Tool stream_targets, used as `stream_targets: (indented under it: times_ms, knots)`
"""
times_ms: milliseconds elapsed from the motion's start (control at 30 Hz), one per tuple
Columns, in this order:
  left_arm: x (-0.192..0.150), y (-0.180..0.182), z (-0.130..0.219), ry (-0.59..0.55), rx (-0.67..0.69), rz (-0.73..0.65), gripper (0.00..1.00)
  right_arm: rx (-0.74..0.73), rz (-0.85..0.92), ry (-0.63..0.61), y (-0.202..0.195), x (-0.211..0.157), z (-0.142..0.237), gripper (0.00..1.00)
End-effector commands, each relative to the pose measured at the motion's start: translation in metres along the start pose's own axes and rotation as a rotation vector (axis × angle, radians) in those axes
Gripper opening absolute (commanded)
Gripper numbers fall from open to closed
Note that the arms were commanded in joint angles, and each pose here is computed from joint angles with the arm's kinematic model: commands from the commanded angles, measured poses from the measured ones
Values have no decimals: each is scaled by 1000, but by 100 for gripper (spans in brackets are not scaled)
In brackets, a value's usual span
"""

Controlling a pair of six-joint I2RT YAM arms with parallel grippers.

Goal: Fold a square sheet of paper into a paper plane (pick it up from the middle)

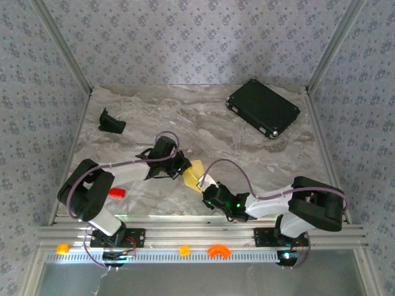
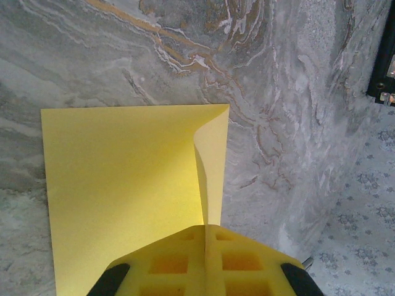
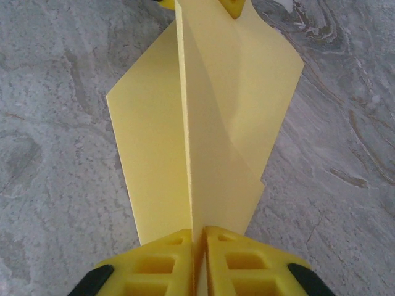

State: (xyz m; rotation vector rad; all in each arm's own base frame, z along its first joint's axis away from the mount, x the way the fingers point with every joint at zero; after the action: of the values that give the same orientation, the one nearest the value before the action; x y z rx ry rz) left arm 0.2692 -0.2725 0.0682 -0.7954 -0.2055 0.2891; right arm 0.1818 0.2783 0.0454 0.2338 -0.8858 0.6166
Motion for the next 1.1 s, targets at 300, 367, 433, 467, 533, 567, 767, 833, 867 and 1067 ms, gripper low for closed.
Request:
stream_targets:
  times_ms: [300,367,433,467,533,567,767,833,867,1067]
  knots:
    - [1,-4,3,6,-9,1,0,-37,-38,0,-9,-2,0,17]
    - [1,-5,3,5,-10,1,0,-39,-38,1,-10,-2,-1,18]
    - [1,-5,3,7,-10,2,0,-42,-38,1,-10,-2,-1,18]
    - [1,-5,3,6,-10,0,0,-41,-37,-4,-10,-1,-1,17]
    - [1,-5,3,7,-10,0,0,-37,-38,-3,-10,-2,-1,16]
    - [1,-5,3,8,-10,1,0,-36,-39,-3,-9,-1,-2,15]
    - [2,-5,2,8,-8,0,0,-34,-38,3,-9,-3,-3,17]
    - [1,-6,2,12,-10,-1,0,-34,-39,3,-9,-2,-3,18]
    - [1,-5,2,12,-8,0,0,-34,-38,4,-9,-3,-3,18]
    - [1,-6,3,11,-10,0,0,-28,-38,3,-8,-2,-3,18]
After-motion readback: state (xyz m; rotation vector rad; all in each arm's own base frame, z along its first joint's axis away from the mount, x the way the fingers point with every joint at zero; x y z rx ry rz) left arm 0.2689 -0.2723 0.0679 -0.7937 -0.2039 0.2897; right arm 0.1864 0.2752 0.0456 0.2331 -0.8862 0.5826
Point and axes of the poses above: each hand's point on the last joint's axis, 136 mm out from that joint toward the fingers, its own z axis back along the fingers, its own y axis along the line the jaws close on, x = y × z, the point moved 1 cm from there along z, back along the fingers, and after that the axes turned 9 degrees about -z, right-handed, at the moved point
